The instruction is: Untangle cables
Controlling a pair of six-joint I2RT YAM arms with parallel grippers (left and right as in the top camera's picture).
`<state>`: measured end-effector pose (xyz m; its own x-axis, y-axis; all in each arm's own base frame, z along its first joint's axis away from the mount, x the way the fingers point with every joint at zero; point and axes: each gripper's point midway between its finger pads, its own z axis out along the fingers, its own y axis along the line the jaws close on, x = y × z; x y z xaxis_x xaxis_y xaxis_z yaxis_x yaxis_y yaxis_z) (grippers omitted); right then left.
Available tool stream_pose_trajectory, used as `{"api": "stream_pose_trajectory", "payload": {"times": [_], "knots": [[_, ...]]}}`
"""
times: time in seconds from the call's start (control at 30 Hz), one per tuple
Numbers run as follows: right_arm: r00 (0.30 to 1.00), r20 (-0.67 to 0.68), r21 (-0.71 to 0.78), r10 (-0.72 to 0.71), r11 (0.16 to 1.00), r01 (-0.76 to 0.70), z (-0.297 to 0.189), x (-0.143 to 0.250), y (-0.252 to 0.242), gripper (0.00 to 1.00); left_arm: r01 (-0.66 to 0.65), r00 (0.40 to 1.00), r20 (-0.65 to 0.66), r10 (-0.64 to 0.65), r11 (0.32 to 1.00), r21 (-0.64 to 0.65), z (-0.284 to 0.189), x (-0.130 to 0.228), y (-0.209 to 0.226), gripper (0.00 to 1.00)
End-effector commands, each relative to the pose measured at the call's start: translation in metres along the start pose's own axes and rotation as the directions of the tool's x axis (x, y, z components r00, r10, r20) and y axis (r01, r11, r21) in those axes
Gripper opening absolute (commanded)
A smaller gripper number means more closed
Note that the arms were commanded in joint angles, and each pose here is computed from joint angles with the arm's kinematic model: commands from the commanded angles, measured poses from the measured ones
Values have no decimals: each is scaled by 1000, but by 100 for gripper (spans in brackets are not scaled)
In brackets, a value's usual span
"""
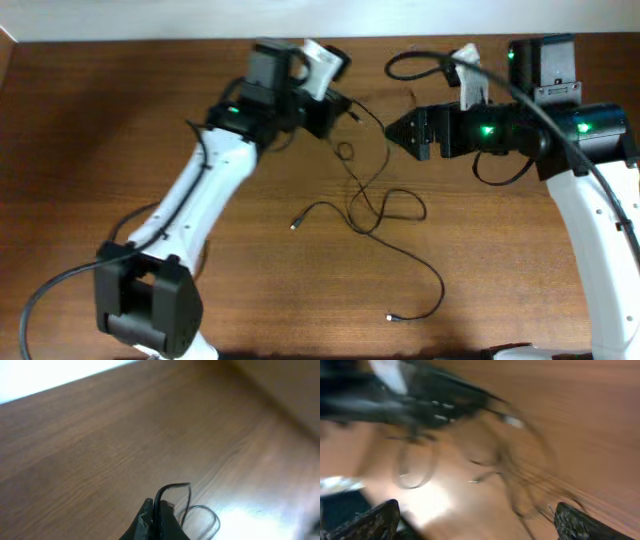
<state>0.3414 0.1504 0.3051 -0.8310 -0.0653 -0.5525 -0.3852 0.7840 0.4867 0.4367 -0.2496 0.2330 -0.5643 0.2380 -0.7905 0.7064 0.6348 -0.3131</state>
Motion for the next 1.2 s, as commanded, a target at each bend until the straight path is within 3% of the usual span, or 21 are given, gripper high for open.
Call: {"api": "stream_pose_trajectory", "payload": {"times": [0.0,0.1,0.2,0.27,0.33,0.6,0.7,0.77,0.9,1.03,1.1,1.13,1.17], "knots": [[994,-39,167,102,981,-94,9,10,-22,98,115,985,91,-148,948,298,-50,-32,-26,0],[991,-129,35,20,999,-16,31,26,11,99,374,910,70,-408,883,282,-63,-40,0,0],[969,-176,-32,-174,985,171,60,42,32,98,603,766,43,-641,741,294,-74,-49,15,0],[945,-146,-80,-293,956,284,84,46,44,99,702,673,17,-739,645,302,-76,-52,19,0],[935,-97,-89,-341,939,333,99,42,50,99,748,621,-5,-784,590,303,-76,-53,19,0],[838,164,-41,-520,845,533,111,-9,73,96,760,606,-16,-795,573,306,-76,-52,17,0],[841,155,-48,-518,847,530,113,-6,75,45,761,606,-16,-796,573,305,-76,-52,18,0],[845,143,-51,-515,849,526,114,-4,73,20,760,606,-16,-795,573,306,-76,-52,17,0],[846,141,-59,-514,849,525,114,-2,74,4,759,608,-27,-793,571,313,-77,-52,15,0],[856,100,-84,-508,853,516,116,10,76,4,760,606,-18,-795,572,308,-77,-52,17,0],[857,93,-70,-507,855,514,116,10,73,72,760,606,-20,-795,572,309,-77,-52,17,0],[854,104,-69,-510,853,517,116,8,74,90,760,607,-21,-795,572,309,-76,-52,16,0],[850,116,-67,-513,850,522,116,5,76,94,760,607,-21,-795,572,309,-76,-52,16,0]]}}
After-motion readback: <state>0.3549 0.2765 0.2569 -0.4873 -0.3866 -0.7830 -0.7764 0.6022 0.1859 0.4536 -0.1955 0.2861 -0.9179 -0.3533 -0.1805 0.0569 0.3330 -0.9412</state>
